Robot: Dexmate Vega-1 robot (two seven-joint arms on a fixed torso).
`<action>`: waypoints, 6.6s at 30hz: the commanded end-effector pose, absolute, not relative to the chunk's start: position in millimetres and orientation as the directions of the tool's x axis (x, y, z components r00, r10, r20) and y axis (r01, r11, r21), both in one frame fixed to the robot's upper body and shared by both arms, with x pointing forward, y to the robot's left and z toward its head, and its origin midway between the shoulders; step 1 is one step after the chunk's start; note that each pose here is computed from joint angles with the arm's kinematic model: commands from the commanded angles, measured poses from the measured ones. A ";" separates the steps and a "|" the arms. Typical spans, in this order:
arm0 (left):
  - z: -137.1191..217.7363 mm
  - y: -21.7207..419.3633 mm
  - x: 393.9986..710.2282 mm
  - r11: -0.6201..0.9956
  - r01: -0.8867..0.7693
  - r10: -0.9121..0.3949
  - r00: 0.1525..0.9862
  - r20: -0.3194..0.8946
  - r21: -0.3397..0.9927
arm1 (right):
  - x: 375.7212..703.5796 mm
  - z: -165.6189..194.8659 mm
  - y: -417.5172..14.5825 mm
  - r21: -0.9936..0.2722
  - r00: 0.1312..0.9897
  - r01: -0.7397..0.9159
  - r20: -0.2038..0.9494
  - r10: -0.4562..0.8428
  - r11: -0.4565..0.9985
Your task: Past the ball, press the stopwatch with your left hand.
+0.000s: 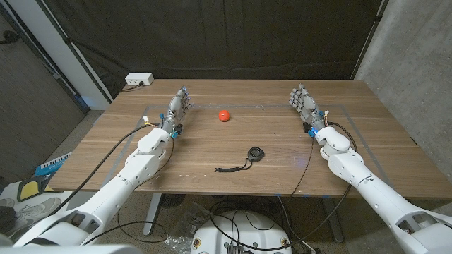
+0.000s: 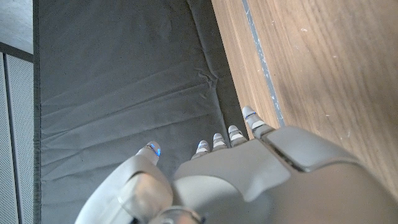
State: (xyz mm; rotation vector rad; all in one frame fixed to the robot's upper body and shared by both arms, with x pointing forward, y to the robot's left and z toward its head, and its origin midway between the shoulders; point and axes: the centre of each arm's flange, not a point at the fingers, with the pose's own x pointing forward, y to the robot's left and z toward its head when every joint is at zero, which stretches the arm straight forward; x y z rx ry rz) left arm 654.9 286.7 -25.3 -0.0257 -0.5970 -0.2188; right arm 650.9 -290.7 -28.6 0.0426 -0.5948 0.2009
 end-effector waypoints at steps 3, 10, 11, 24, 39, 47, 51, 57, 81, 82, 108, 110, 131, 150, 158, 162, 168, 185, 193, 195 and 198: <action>-18.1 279.5 655.6 0.970 0.187 -0.241 0.801 0.548 0.152 | 648.4 -35.1 -290.5 -0.008 0.816 -0.193 0.553 0.166 0.981; -1.5 271.5 648.5 0.936 0.124 -0.292 0.793 0.534 0.328 | 647.4 -38.8 -287.2 -0.003 0.817 -0.195 0.552 0.164 0.981; 0.9 270.0 647.4 0.929 0.117 -0.300 0.792 0.532 0.350 | 647.0 -39.3 -286.9 -0.001 0.817 -0.195 0.553 0.163 0.981; 26.8 250.8 635.3 0.809 0.056 -0.411 0.766 0.495 0.585 | 637.2 -43.1 -284.4 0.004 0.813 -0.182 0.562 0.148 0.983; 45.4 238.0 614.8 0.647 -0.001 -0.510 0.742 0.434 0.763 | 624.6 -51.1 -275.8 0.013 0.811 -0.167 0.570 0.129 0.986; 55.9 229.6 602.7 0.556 -0.041 -0.558 0.722 0.409 0.830 | 616.8 -57.0 -268.4 0.021 0.809 -0.158 0.576 0.117 0.987; 60.7 224.9 598.3 0.514 -0.049 -0.587 0.708 0.393 0.856 | 612.4 -58.7 -265.4 0.017 0.808 -0.147 0.578 0.111 0.989; 66.3 216.9 594.4 0.446 -0.038 -0.636 0.690 0.347 0.894 | 607.3 -57.3 -261.7 -0.008 0.809 -0.128 0.578 0.109 0.992; 78.0 182.0 577.8 0.129 -0.077 -0.744 0.651 0.148 0.989 | 596.5 -61.5 -243.4 -0.008 0.799 -0.071 0.598 0.062 0.997; 78.6 180.9 576.9 0.116 -0.081 -0.745 0.652 0.140 0.990 | 596.0 -62.2 -242.7 -0.006 0.798 -0.071 0.600 0.061 0.997; 79.9 141.4 550.6 -0.211 -0.191 -0.709 0.705 -0.016 0.959 | 581.8 -71.1 -234.8 0.019 0.785 -0.041 0.619 0.020 0.999; 79.9 138.9 548.6 -0.219 -0.204 -0.708 0.706 -0.012 0.954 | 582.2 -71.8 -234.9 0.021 0.786 -0.041 0.618 0.020 0.999; 70.0 90.6 538.6 -0.436 -0.241 -0.616 0.782 -0.093 0.867 | 584.5 -79.5 -247.4 0.050 0.784 -0.055 0.620 0.012 0.997; 53.0 56.3 528.8 -0.550 -0.278 -0.591 0.795 -0.133 0.788 | 587.1 -84.4 -258.2 0.073 0.780 -0.067 0.626 0.007 0.995; 44.0 46.6 523.6 -0.574 -0.286 -0.592 0.792 -0.147 0.767 | 586.8 -89.8 -260.7 0.084 0.780 -0.072 0.625 0.004 0.994; 38.3 41.1 520.8 -0.594 -0.296 -0.586 0.796 -0.150 0.748 | 585.5 -92.3 -263.0 0.090 0.779 -0.071 0.627 -0.001 0.993; 28.3 33.3 515.1 -0.624 -0.332 -0.577 0.806 -0.131 0.708 | 584.4 -97.2 -266.8 0.099 0.779 -0.073 0.627 -0.005 0.992; 10.9 17.3 508.0 -0.657 -0.373 -0.543 0.837 -0.068 0.655 | 585.5 -108.0 -279.6 0.116 0.783 -0.083 0.622 -0.007 0.990; 2.0 11.4 503.8 -0.681 -0.377 -0.508 0.860 -0.034 0.627 | 587.9 -112.4 -285.4 0.121 0.787 -0.095 0.616 0.000 0.988; 0.3 10.4 504.0 -0.687 -0.375 -0.499 0.866 -0.029 0.622 | 587.9 -112.9 -285.9 0.120 0.787 -0.096 0.617 0.001 0.988; -0.7 9.3 504.8 -0.691 -0.367 -0.491 0.871 -0.032 0.623 | 587.8 -113.2 -286.8 0.119 0.785 -0.098 0.619 0.003 0.988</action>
